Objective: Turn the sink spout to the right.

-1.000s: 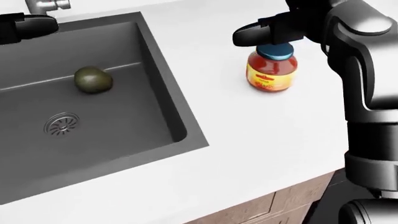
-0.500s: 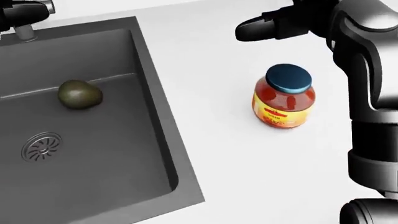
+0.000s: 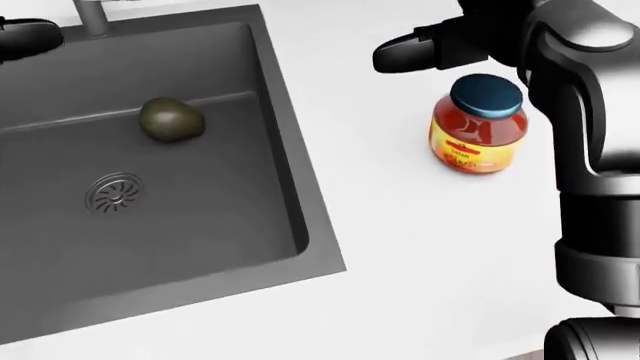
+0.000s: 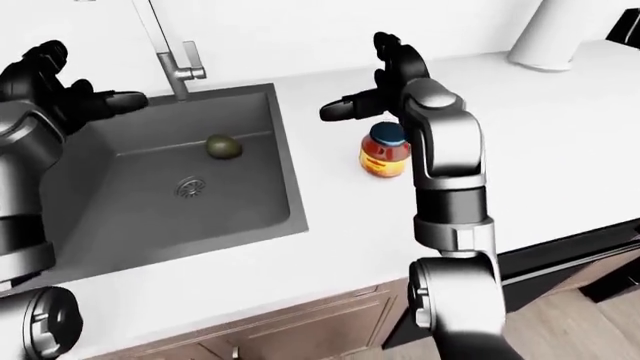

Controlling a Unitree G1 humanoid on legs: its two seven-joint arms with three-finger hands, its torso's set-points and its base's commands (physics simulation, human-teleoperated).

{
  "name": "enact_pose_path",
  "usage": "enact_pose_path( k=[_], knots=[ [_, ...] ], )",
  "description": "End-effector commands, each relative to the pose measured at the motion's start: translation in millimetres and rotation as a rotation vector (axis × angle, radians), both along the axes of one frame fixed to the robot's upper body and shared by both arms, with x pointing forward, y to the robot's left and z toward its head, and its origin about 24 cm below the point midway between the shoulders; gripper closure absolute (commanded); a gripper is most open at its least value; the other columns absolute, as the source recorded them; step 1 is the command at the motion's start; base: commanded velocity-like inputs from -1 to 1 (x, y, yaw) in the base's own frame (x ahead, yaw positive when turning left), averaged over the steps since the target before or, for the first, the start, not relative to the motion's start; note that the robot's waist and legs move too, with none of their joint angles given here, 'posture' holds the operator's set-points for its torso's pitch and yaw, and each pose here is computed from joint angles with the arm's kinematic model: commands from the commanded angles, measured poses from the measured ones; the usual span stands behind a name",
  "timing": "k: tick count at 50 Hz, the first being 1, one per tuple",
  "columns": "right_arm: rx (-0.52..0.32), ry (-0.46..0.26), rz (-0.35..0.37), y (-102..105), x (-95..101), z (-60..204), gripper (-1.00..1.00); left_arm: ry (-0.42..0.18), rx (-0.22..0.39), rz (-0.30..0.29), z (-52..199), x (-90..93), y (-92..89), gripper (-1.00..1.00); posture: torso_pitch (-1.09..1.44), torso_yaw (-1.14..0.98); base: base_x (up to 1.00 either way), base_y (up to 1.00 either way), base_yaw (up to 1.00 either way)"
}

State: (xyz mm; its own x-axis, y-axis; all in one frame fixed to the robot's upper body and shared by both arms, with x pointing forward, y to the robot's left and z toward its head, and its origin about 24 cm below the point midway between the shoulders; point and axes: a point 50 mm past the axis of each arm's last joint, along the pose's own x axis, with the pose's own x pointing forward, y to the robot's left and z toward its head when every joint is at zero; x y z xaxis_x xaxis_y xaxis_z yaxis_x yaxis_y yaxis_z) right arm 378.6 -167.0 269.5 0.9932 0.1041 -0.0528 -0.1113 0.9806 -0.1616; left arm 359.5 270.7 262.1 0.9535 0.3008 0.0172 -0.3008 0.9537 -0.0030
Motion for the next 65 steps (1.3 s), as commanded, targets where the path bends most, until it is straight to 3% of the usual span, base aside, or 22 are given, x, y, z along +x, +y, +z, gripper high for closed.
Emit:
enact_pose_path(
  k=[1,55,58,59,60,62,63,64,65],
  knots=[
    [-0.004,-0.102,0.005,1,-5.0,25,-1.00,-0.098,0.022,-0.002,23,-4.4,-1.3,-1.00,0.00,0.00,0.00,0.00,0.00],
    [-0.016,-0.117,0.016,6,-7.6,37,-1.00,-0.077,0.010,0.019,23,-0.5,4.4,-1.00,-0.24,0.00,0.00,0.00,0.00],
    [-0.016,-0.118,0.016,6,-7.5,38,-1.00,-0.057,-0.017,0.034,23,4.8,7.2,-1.00,-0.24,0.00,0.00,0.00,0.00],
    [-0.017,-0.118,0.017,6,-7.5,39,-1.00,-0.042,-0.019,0.061,23,8.7,7.4,-1.00,-0.24,0.00,0.00,0.00,0.00],
    [-0.017,-0.118,0.017,7,-7.5,39,-1.00,-0.010,-0.022,0.130,22,13.1,10.2,-1.00,-0.24,0.00,0.00,0.00,0.00],
    [-0.018,-0.119,0.017,7,-8.0,39,-1.00,0.000,-0.068,0.121,20,21.1,8.8,-1.00,-0.24,0.00,0.00,0.00,0.00],
    [-0.017,-0.120,0.017,7,-8.5,40,-1.00,0.003,-0.012,0.132,22,25.7,7.2,-1.00,-0.24,0.00,0.00,0.00,0.00],
    [-0.018,-0.120,0.017,7,-8.7,40,-1.00,0.004,0.014,0.084,24,29.2,2.9,-1.00,-0.24,0.00,0.00,0.00,0.00],
    [-0.017,-0.120,0.016,6,-8.9,40,-1.00,0.002,0.050,0.111,24,33.6,2.3,-1.00,-0.24,0.00,0.00,0.00,0.00]
  ],
)
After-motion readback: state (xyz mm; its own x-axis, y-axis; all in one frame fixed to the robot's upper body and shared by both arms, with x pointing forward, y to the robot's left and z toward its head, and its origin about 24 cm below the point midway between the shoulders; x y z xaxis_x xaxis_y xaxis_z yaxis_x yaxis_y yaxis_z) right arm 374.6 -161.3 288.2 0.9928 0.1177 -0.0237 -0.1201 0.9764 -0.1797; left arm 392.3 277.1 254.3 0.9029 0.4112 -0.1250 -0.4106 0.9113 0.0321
